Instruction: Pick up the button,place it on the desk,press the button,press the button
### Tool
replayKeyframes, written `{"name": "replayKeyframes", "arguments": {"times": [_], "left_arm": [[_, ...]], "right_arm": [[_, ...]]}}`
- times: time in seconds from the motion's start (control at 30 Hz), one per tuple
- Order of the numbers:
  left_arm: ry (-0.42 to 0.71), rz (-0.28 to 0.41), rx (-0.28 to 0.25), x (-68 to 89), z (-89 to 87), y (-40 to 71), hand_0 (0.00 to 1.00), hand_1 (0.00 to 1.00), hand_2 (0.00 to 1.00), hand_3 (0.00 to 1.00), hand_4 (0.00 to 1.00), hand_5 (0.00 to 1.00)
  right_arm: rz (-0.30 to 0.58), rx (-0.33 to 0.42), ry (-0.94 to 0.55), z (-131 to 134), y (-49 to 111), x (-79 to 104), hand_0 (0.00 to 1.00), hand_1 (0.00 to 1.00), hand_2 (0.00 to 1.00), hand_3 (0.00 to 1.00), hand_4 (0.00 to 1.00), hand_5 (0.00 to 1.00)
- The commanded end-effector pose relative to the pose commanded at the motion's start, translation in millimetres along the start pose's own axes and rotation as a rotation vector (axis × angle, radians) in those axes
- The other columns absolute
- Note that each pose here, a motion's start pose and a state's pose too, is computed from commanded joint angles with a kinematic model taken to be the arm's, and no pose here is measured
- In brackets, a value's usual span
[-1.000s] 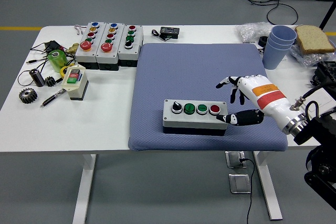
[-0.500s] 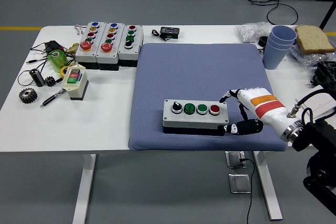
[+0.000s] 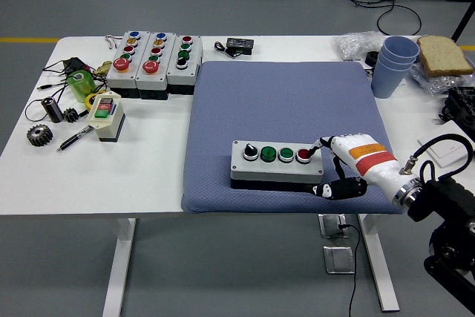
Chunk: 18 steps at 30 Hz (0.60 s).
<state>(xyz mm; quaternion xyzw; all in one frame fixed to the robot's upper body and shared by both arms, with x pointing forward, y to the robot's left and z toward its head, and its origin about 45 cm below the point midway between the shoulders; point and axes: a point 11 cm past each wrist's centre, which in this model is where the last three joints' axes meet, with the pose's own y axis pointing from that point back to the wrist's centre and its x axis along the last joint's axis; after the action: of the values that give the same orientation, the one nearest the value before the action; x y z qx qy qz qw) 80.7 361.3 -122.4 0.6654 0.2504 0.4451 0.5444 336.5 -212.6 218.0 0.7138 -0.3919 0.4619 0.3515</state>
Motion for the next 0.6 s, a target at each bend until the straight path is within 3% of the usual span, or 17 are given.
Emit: {"name": "replayKeyframes", "arguments": {"times": [0.6], "left_arm": [[0.007, 0.007, -0.005, 3.9, 2.2, -0.1, 0.625, 0.661, 0.676, 0.590, 0.340, 0.646]], "right_arm": [[0.026, 0.008, 0.010, -7.6, -6.8, 7.0, 0.124, 0.002, 0.166, 0.659, 0.910, 0.464]]}}
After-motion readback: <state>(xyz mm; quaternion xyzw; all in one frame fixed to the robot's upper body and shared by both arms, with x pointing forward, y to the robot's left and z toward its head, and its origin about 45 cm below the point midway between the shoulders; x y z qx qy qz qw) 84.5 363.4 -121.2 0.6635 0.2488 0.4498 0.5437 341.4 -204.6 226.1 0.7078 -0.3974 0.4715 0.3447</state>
